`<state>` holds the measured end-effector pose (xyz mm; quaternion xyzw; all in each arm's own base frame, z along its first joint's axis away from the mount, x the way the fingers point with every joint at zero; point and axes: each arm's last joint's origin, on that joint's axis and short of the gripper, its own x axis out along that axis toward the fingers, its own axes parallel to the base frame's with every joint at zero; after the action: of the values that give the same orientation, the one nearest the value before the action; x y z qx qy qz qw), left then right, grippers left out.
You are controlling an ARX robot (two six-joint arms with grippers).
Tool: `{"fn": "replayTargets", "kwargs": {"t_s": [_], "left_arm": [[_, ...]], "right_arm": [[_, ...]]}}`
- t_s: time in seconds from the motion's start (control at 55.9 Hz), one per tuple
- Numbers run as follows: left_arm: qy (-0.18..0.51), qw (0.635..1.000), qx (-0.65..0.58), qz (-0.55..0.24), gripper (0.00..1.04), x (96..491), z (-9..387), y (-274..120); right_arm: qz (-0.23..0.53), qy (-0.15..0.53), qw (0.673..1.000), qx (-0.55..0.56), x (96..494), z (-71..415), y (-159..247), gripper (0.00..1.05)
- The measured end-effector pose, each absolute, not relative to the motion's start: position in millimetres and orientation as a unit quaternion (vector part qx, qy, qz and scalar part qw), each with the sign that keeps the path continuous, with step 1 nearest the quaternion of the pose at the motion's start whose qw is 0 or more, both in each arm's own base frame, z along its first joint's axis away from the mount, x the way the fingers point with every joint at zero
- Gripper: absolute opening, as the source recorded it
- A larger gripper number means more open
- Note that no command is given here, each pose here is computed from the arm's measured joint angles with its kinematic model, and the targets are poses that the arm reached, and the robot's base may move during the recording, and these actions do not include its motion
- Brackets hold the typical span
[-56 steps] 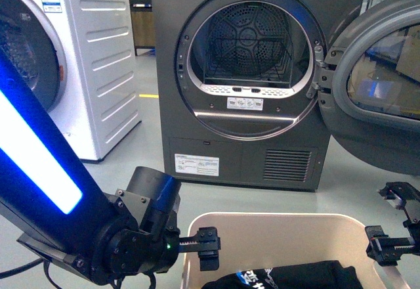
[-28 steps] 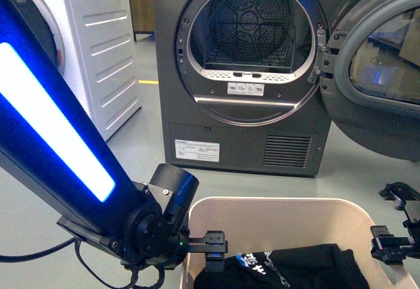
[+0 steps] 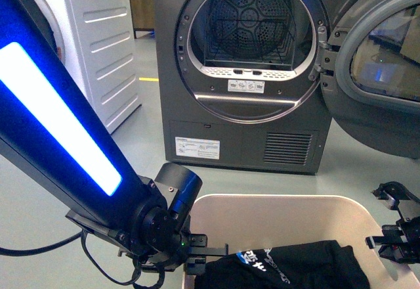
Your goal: Move hamper under clothes hanger
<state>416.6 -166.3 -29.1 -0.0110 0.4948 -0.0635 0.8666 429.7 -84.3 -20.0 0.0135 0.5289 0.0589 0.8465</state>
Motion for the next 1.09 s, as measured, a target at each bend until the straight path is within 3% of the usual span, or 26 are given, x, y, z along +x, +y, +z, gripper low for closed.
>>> {"fn": "replayTargets", "kwargs": {"t_s": [0.143,0.179,0.591,1.092], "left_arm": [[0.497,0.864,-0.016,-0.073,0.06,415.7,-28.6,-170.2],[0.497,0.865,-0.019,-0.071,0.03,415.4,-28.3,-171.2],[0.485,0.872,-0.024,-0.069,0.04,416.5,-10.9,-170.1],[0.446,0.894,-0.006,-0.049,0.04,426.1,29.4,-136.7]], "right_arm": [[0.056,0.528,0.847,0.017,430.6,-19.5,-84.7,0.03],[0.056,0.528,0.847,0.017,430.6,-19.5,-84.6,0.03],[0.053,0.53,0.846,0.025,426.7,-15.0,-84.2,0.03],[0.068,0.498,0.862,0.061,416.0,22.3,-68.5,0.03]]}}
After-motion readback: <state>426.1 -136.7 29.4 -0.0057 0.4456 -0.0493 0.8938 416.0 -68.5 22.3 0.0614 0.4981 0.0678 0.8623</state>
